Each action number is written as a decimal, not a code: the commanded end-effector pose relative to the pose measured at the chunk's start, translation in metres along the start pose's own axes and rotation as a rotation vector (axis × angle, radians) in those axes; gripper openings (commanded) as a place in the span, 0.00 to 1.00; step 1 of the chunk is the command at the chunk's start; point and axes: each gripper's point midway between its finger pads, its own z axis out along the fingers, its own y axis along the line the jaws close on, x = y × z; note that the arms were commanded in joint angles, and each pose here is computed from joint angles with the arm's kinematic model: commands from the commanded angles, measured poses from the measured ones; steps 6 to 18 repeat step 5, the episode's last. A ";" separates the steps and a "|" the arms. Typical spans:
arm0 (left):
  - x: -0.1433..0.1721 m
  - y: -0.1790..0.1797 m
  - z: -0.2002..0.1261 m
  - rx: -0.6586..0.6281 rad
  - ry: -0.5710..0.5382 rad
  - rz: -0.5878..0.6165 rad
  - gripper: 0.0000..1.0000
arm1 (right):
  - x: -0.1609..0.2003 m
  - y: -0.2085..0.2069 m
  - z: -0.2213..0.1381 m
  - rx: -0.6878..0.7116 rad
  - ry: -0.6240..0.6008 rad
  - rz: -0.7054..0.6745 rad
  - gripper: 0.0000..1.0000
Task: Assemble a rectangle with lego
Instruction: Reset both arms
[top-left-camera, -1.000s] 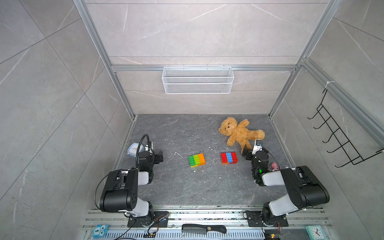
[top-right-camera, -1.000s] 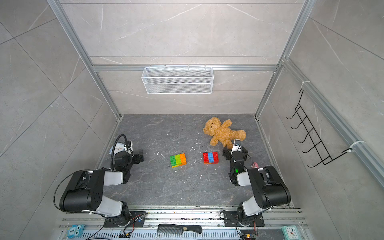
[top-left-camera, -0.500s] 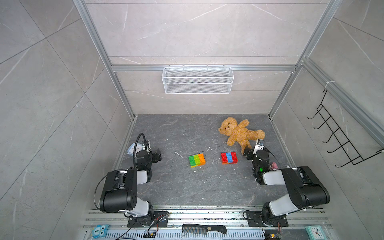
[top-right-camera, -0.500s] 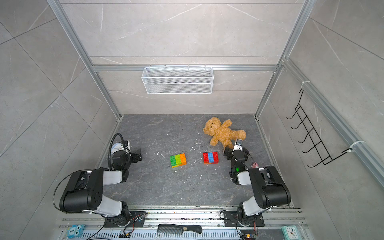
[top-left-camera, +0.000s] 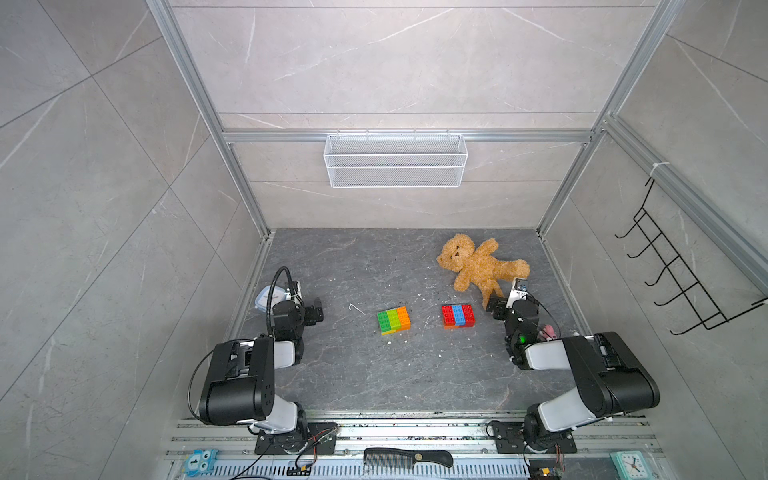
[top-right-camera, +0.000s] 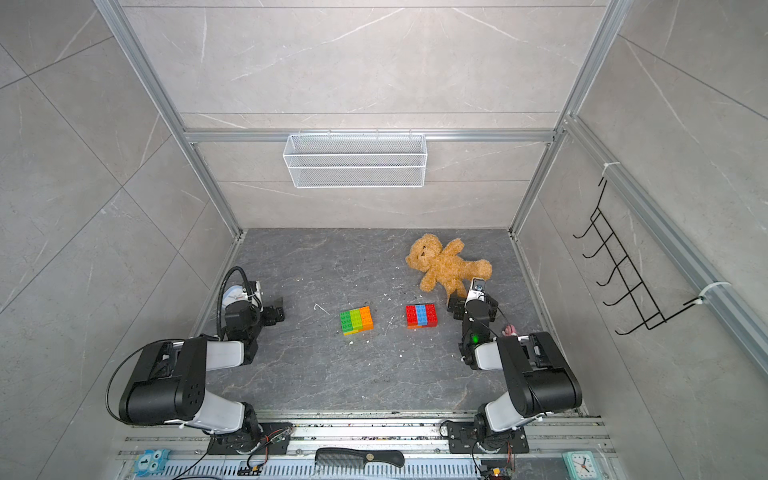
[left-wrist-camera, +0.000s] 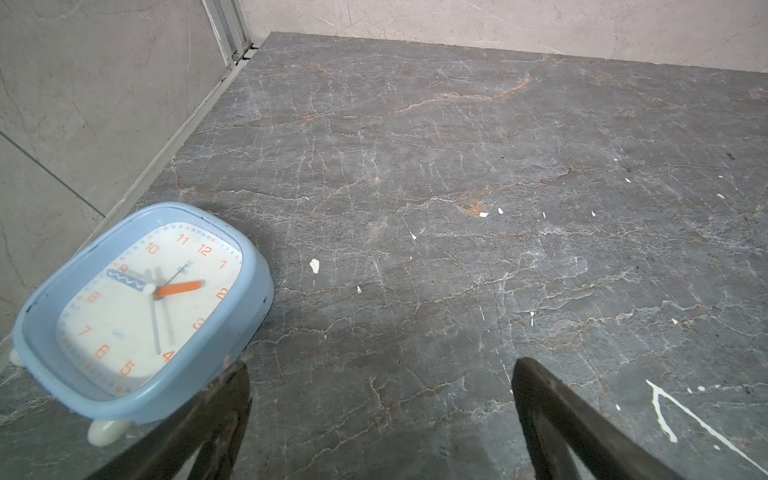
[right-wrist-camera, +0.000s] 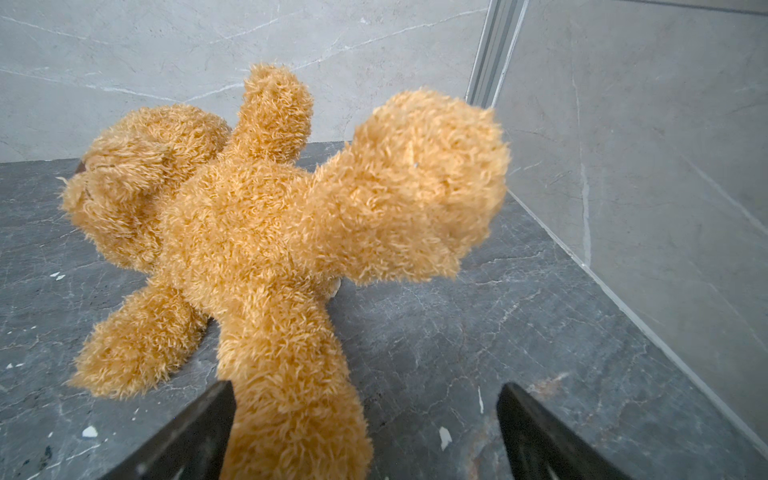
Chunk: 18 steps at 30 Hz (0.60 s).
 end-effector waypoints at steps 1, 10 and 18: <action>-0.015 -0.001 0.001 0.007 -0.046 -0.013 1.00 | -0.003 0.005 0.001 -0.017 0.001 -0.003 1.00; -0.016 -0.001 0.001 0.008 -0.048 -0.013 1.00 | -0.004 0.004 -0.002 -0.014 -0.015 -0.003 1.00; -0.016 -0.001 0.001 0.008 -0.048 -0.013 1.00 | -0.004 0.004 -0.002 -0.014 -0.015 -0.003 1.00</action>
